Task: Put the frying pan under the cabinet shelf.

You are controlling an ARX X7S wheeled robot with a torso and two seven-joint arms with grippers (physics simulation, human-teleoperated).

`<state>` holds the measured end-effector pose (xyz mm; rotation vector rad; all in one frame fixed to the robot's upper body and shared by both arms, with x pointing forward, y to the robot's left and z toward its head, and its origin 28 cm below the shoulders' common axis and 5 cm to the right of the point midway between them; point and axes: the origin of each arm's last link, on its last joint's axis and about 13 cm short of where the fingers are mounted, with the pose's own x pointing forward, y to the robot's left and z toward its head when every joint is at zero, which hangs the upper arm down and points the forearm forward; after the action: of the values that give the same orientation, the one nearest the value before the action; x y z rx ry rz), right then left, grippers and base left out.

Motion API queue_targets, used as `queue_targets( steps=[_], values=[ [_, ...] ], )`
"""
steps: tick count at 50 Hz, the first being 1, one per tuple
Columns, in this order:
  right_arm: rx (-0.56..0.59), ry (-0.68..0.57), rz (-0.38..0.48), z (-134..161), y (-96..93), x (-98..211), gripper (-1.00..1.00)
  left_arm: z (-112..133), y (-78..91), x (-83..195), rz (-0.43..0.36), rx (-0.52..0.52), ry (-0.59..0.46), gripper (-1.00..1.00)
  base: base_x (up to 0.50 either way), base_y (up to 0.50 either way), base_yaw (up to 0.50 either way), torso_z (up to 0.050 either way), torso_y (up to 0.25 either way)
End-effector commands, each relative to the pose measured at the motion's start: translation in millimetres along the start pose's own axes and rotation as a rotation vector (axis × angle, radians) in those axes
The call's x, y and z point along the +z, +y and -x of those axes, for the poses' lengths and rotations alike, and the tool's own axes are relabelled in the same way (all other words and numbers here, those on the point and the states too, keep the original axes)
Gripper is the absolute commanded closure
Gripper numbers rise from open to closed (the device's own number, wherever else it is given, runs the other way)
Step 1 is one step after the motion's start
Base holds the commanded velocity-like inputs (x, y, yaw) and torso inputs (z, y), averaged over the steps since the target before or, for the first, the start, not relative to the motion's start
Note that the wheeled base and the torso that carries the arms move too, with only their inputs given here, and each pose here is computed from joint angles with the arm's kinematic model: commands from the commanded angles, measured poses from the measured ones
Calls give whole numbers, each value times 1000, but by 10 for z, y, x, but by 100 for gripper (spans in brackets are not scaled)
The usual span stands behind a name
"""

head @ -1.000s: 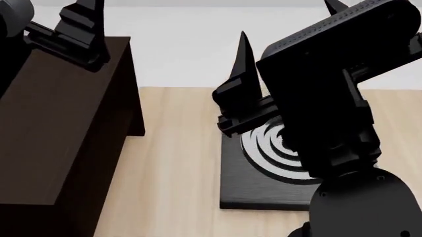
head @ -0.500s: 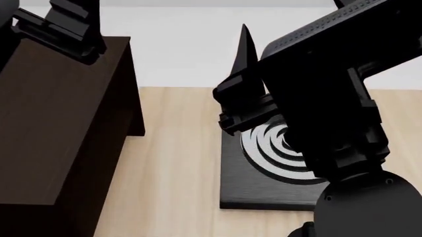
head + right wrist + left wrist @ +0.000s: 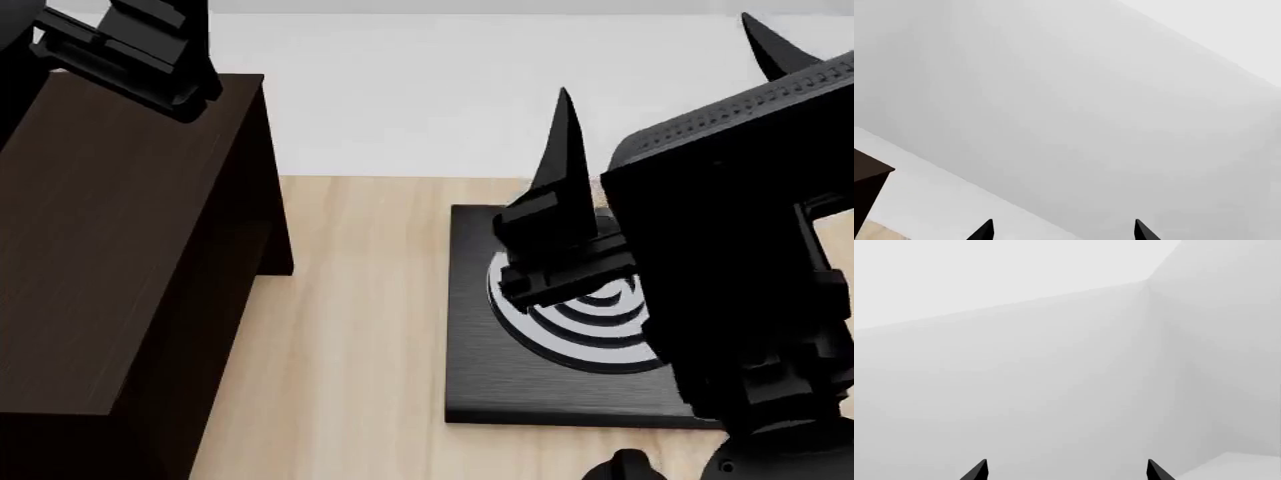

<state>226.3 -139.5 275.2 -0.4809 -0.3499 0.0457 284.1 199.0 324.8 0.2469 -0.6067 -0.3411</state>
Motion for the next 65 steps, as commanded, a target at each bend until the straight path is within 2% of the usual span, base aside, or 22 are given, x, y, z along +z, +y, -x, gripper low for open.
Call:
queue_targets(
  steps=[1, 11, 32, 46, 65],
  values=[
    [-67, 60, -3, 213, -79, -98, -100, -26, -10, -15, 4, -5, -4, -100, 0, 0, 0, 0, 0],
    [-141, 157, 22, 425, -179, -212, -100, -14, -14, -52, 10, 0, 0, -100, 0, 0, 0, 0, 0],
    [-223, 382, 49, 932, -239, -373, -100, -18, -19, -207, 52, 13, 7, -100, 0, 0, 0, 0, 0],
    [-269, 461, 52, 1060, -341, -454, -100, -22, -37, -252, 57, 6, 8, -100, 0, 0, 0, 0, 0],
    [-357, 565, 13, 1297, -510, -737, -100, -27, -71, -218, 53, -6, 11, -100, 0, 0, 0, 0, 0]
  ],
)
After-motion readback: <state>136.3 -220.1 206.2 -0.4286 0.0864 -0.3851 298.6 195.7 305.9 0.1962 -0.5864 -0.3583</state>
